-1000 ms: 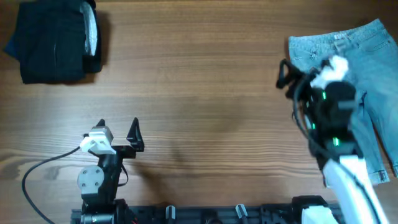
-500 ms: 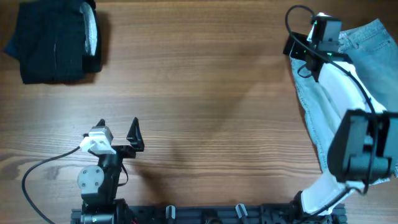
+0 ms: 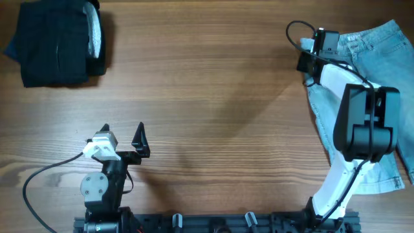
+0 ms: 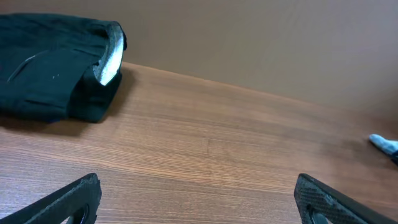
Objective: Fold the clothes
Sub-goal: 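Reach the right gripper to the denim shorts waistband and grasp it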
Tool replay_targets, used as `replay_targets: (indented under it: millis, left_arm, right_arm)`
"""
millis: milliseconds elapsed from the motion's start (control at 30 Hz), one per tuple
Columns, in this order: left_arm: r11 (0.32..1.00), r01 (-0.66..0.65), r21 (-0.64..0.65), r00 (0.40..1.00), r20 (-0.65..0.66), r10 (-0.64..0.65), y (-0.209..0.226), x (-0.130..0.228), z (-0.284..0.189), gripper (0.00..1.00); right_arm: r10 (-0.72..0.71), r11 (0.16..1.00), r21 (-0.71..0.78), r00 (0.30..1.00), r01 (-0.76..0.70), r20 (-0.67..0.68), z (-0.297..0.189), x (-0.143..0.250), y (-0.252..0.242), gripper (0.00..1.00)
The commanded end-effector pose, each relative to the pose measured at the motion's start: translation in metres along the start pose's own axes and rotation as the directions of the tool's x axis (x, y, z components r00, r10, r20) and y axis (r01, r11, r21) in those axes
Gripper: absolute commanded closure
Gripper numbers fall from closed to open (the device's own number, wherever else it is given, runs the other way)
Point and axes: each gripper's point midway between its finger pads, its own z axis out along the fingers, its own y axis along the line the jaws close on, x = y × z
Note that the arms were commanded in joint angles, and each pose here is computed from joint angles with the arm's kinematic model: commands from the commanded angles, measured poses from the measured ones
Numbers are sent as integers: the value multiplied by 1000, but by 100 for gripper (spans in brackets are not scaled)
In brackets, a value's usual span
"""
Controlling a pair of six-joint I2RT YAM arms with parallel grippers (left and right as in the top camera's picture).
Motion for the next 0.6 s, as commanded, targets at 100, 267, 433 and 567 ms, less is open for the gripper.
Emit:
replay_targets:
  millis: [100, 267, 433, 567]
  left_arm:
    - [1000, 9, 18, 1000, -7, -9, -3, 3, 0, 0]
    - [1000, 9, 18, 1000, -7, -9, -3, 3, 0, 0]
    - [1000, 9, 18, 1000, -7, -9, -3, 3, 0, 0]
    - [1000, 9, 18, 1000, -7, -9, -3, 3, 0, 0]
  right_arm:
    - [-42, 998, -58, 999, 40, -23, 0, 8, 30, 96]
    - [-263, 940, -168, 945, 296, 193, -67, -41, 128, 96]
    - [-521, 671, -380, 770, 636, 368, -142, 6, 275, 96]
    - [-695, 320, -508, 562, 800, 448, -204, 108, 357, 96]
